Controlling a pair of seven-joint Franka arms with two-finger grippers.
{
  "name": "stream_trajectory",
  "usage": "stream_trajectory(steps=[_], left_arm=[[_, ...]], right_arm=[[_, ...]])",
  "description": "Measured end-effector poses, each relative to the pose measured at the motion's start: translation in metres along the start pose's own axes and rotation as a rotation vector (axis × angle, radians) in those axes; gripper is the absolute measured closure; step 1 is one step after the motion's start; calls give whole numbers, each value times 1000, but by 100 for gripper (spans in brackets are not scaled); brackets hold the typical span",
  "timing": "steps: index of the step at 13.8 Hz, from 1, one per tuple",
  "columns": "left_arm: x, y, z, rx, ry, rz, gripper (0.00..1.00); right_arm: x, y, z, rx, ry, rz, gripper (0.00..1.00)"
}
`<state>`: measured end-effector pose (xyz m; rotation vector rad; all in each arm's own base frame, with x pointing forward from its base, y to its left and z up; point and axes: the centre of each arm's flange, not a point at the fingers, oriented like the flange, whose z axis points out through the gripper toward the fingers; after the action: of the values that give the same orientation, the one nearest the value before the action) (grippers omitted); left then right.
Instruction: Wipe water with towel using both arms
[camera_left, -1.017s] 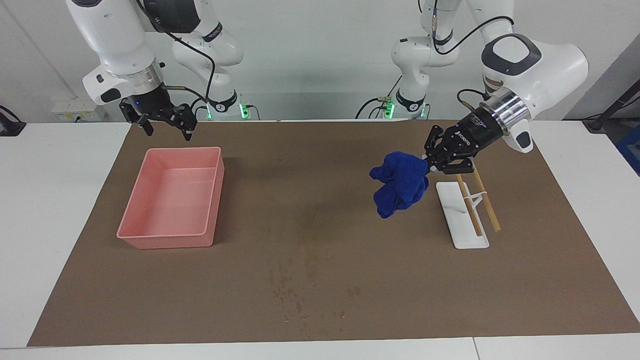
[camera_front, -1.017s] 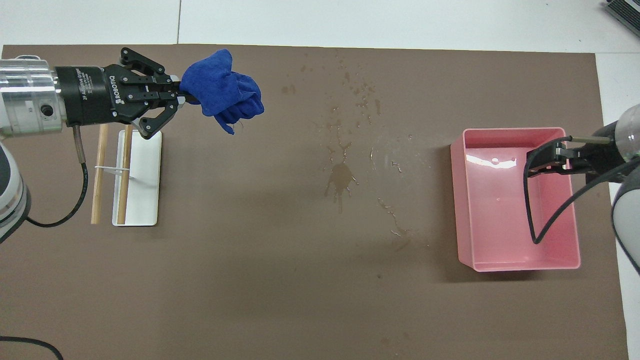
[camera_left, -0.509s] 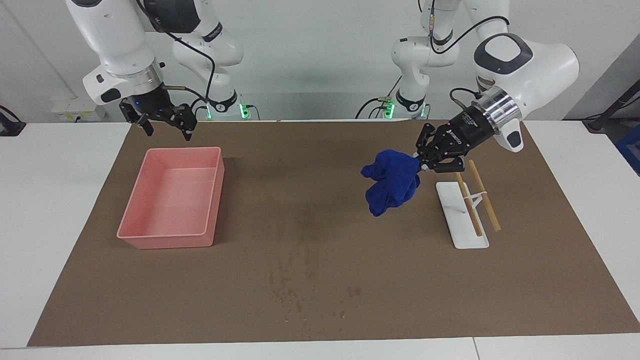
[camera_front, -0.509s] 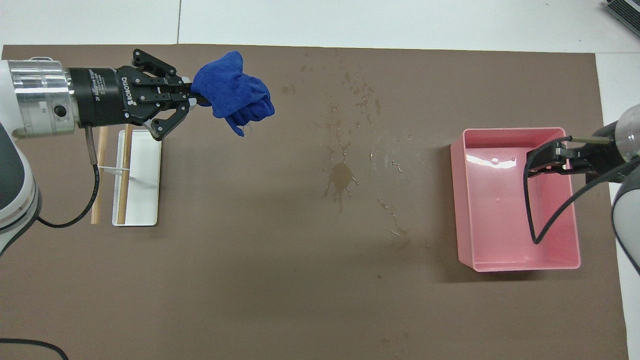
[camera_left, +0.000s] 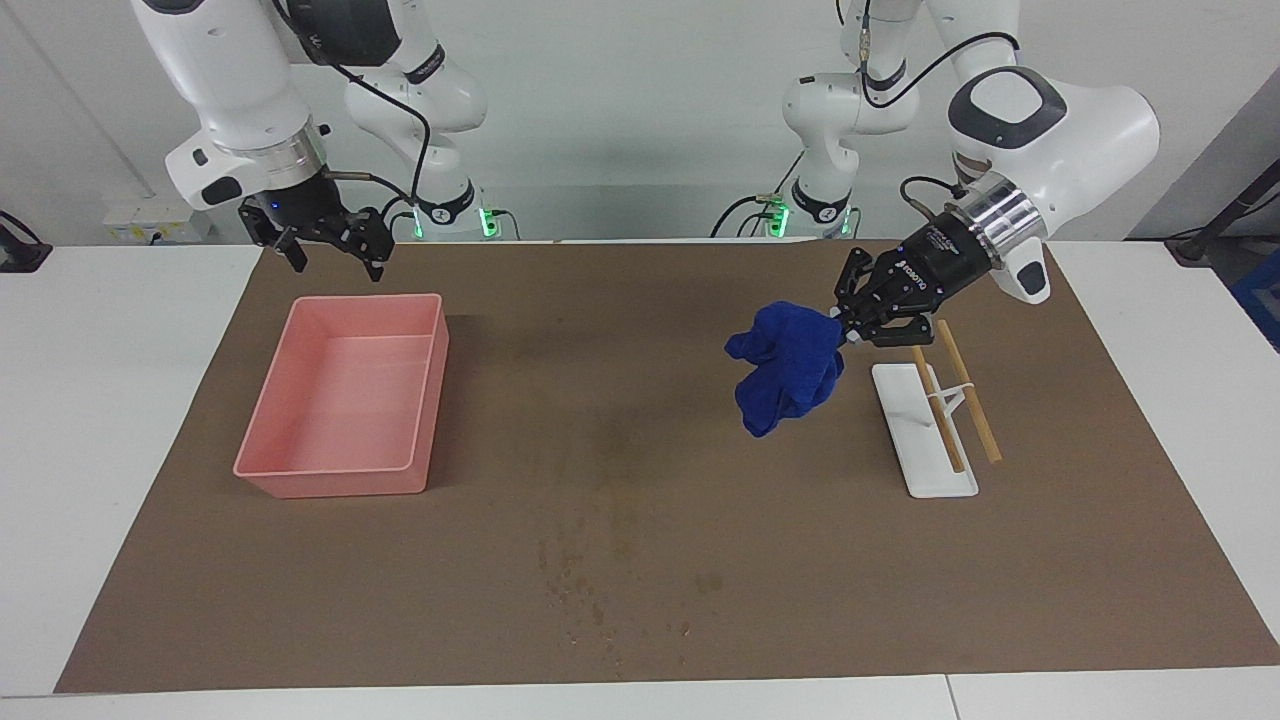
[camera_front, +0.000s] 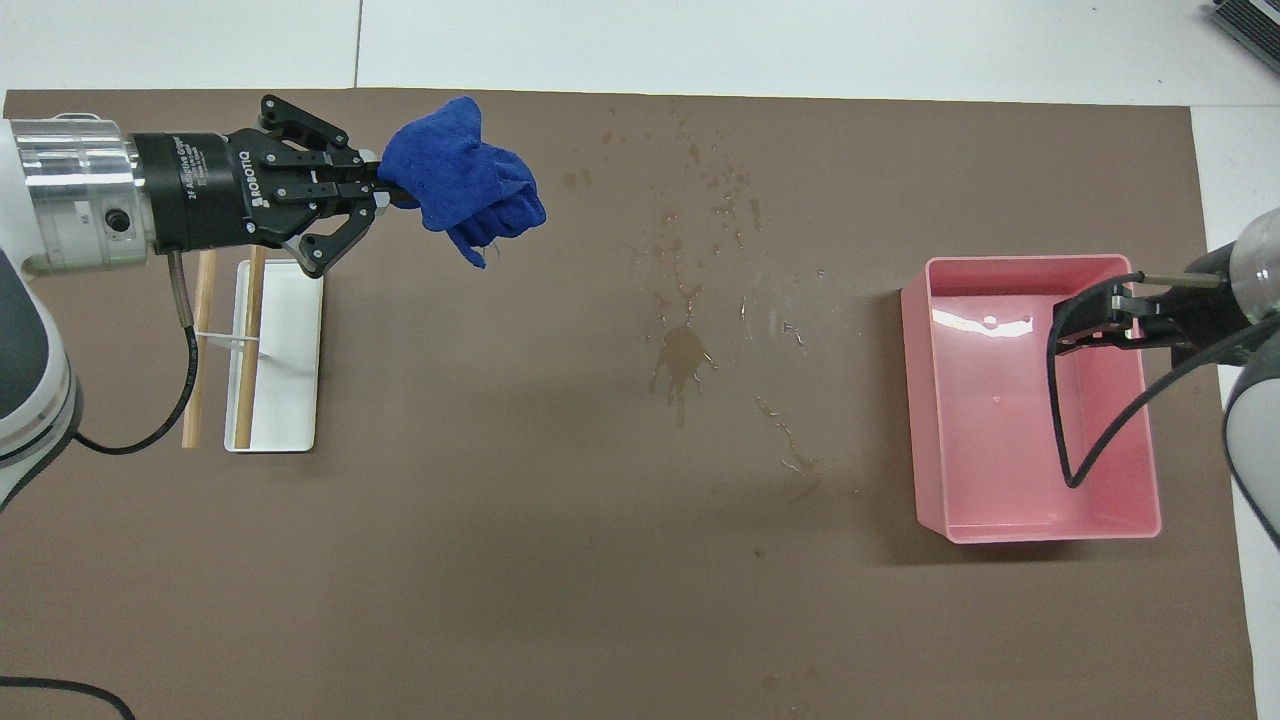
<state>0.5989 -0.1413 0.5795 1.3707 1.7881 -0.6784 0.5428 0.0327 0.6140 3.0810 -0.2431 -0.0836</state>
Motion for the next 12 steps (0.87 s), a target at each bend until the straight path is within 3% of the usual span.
stream_trajectory(steps=[3, 6, 9, 12], left_arm=[[2, 1, -1, -12, 1, -4, 88], [3, 1, 1, -12, 3, -6, 88], [2, 0, 3, -8, 3, -4, 88], [2, 0, 3, -10, 3, -4, 88]], right_arm=[[0, 0, 0, 0, -1, 0, 0], [-9, 3, 3, -15, -67, 1, 0], [-13, 5, 1, -17, -72, 5, 0], [-13, -5, -2, 76, -75, 104, 0]])
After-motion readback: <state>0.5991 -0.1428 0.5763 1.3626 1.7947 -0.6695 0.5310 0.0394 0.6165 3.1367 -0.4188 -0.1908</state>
